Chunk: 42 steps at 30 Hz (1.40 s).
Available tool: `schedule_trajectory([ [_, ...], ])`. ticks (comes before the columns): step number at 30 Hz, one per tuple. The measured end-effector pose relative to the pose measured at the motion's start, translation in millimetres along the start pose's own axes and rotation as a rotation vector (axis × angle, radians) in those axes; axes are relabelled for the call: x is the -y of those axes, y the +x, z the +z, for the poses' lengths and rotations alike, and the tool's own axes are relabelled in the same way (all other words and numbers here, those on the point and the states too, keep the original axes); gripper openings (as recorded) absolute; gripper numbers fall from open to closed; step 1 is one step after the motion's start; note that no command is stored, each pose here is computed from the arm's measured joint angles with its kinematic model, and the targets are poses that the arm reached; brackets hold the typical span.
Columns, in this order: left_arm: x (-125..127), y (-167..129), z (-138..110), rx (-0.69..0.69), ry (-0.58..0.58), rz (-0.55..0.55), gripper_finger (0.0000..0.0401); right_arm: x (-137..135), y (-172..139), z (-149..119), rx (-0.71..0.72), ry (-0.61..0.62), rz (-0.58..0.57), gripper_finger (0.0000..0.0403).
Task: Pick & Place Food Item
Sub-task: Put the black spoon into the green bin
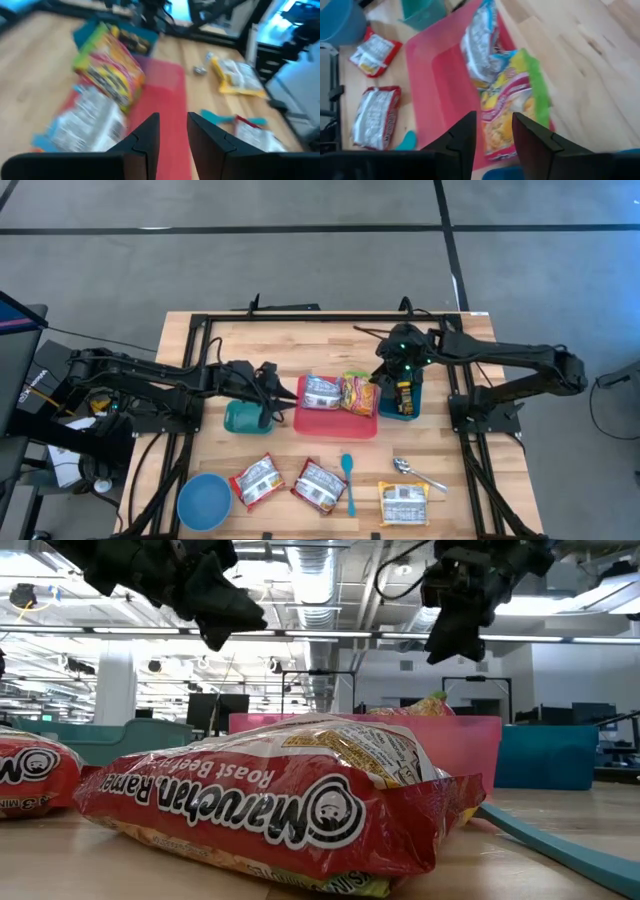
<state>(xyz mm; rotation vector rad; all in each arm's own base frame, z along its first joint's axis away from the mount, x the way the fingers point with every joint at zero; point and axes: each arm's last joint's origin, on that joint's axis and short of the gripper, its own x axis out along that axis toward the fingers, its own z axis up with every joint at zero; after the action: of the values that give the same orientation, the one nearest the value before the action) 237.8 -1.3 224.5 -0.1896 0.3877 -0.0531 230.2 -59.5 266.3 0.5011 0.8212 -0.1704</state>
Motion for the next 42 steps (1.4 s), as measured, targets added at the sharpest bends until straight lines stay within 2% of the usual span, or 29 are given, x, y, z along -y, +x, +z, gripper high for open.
schedule_trajectory([
  [5,2.5,-0.4,-5.9,-0.081,-0.100,-0.106,0.0092,-20.5,-7.9,-6.6,0.038,-0.061,-0.011,0.0116],
  [11,7.3,-1.8,-11.9,-0.182,-0.192,-0.261,0.0092,-42.2,-9.8,-15.6,0.082,-0.112,-0.076,0.0116],
  [18,28.7,-2.3,-17.8,-0.246,-0.214,-0.364,0.0092,-64.8,-4.7,-22.5,0.154,-0.194,-0.142,0.0116],
  [28,65.4,-6.8,-28.0,-0.314,-0.172,-0.483,0.0092,-87.7,-5.7,-32.5,0.262,-0.262,-0.234,0.0116],
  [31,67.9,-7.6,-33.3,-0.346,-0.187,-0.413,0.0092,-91.5,-6.3,-35.0,0.275,-0.273,-0.245,0.0116],
  [36,58.8,-7.8,-42.4,-0.381,-0.190,-0.171,0.0092,-94.4,-6.7,-36.3,0.284,-0.270,-0.238,0.0116],
  [42,38.6,-8.3,-39.2,-0.312,-0.187,0.092,0.0092,-94.2,-6.8,-35.8,0.288,-0.268,-0.239,0.0116],
])
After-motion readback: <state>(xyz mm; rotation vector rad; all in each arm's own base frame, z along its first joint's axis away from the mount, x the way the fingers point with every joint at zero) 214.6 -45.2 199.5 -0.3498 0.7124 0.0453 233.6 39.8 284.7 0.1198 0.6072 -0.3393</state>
